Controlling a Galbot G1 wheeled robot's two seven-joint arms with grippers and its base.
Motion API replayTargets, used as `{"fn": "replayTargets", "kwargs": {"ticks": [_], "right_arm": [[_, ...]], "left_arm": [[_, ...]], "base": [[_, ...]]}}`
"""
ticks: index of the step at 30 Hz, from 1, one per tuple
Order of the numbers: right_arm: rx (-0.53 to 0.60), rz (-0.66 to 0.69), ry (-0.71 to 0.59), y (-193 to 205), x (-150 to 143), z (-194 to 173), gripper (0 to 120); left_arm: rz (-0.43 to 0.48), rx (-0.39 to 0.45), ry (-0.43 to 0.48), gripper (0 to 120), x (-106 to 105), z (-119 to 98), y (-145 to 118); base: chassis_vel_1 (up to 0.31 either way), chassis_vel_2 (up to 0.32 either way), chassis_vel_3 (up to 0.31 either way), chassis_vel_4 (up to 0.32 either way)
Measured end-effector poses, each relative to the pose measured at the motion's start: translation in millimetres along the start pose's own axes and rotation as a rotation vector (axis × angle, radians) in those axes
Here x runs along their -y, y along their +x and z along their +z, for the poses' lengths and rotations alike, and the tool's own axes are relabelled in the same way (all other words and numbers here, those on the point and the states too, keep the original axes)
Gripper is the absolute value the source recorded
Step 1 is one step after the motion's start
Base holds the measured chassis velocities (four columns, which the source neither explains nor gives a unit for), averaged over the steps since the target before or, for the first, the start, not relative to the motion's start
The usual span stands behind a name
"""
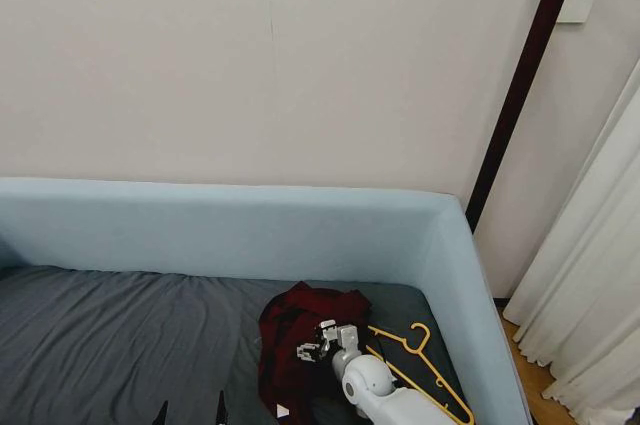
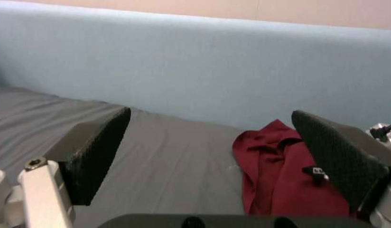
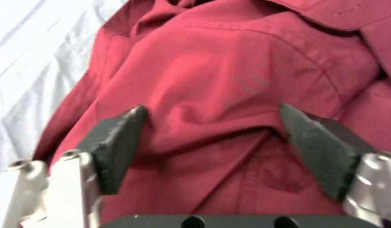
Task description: Pick up the clothes from the sofa and hang them on the clothes hanger.
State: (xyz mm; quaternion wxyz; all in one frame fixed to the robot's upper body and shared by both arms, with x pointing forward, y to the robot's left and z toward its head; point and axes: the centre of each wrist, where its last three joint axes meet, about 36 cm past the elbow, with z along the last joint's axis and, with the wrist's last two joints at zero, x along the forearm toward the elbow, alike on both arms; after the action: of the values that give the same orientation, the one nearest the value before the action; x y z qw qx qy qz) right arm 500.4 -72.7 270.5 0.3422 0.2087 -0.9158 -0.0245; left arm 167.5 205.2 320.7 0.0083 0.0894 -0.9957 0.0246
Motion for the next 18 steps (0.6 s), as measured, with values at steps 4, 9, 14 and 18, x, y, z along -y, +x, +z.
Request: {"fn": "replayTargets", "kwargs": {"ticks": [4,9,14,18], "right_arm": [[-0.011,0.016,0.005,0,7,4,66],[-0.015,0.025,0.022,0,10,7,49],[-0.012,0.038,0.041,-1,15,9,29],[-0.004,0.039,0.045,1,17,6,15]], "left_arm": [[0.001,0.005,0.005,100,1,0,-2],[0.000,0.003,0.009,100,2,1,-3],[-0.003,0.004,0.013,100,3,1,-3],[-0.006,0.003,0.017,100,4,2,-3]], "base": [[0.000,0.000,0.000,0.000],[0.000,0.000,0.000,0.000],[0.000,0.000,0.000,0.000],[0.000,0.000,0.000,0.000]]}}
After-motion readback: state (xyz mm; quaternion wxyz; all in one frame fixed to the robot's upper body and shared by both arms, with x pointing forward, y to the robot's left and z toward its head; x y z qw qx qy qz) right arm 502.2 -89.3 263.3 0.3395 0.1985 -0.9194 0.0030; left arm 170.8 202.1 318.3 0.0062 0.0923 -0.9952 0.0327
